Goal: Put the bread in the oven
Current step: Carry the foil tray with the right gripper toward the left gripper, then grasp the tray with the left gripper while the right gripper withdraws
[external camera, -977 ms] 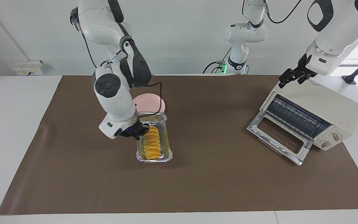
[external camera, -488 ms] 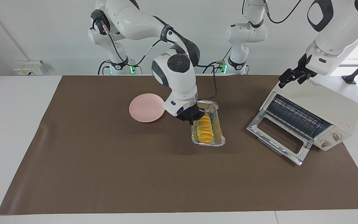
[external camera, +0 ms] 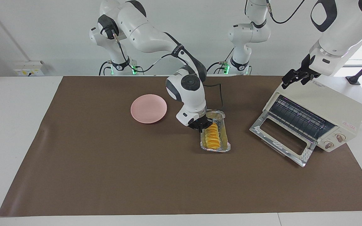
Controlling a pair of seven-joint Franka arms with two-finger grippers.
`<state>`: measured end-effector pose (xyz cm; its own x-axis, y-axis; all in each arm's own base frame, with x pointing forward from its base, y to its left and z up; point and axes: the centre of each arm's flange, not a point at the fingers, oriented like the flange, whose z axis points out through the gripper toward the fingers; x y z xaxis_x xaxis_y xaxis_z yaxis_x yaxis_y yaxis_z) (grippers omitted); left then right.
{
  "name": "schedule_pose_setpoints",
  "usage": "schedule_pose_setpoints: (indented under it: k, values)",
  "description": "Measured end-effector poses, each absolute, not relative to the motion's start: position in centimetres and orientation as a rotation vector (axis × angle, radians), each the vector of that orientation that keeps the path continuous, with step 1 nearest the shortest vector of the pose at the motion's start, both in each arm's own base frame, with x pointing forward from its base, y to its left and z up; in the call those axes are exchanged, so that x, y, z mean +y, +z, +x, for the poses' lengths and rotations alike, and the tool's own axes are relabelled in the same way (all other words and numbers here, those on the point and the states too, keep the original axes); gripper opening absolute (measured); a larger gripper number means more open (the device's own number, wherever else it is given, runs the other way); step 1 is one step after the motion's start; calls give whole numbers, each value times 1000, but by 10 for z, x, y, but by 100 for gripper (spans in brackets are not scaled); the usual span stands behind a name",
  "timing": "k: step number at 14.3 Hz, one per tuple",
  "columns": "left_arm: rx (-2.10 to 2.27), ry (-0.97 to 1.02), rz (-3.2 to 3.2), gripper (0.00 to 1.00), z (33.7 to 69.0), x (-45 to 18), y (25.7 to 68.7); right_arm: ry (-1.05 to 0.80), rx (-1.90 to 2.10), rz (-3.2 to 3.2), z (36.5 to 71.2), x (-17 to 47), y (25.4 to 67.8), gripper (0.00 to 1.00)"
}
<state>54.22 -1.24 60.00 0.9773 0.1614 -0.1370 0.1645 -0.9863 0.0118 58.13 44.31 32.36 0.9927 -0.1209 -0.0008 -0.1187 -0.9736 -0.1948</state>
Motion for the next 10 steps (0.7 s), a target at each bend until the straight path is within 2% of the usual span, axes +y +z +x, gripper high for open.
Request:
schedule_pose_setpoints:
  k: [3,4,8,10]
  values:
    - [256,-212,3101,100,542,-12,600,-13,229,-2937,582,441,324,2]
    - [255,-212,3101,100,542,-12,600,-13,242,-2935,582,442,325,7]
    - [229,-196,3103,100,543,-22,601,-18,309,-2925,582,439,337,53]
    - [156,-66,3102,100,551,-52,607,-39,351,-2921,591,424,359,76]
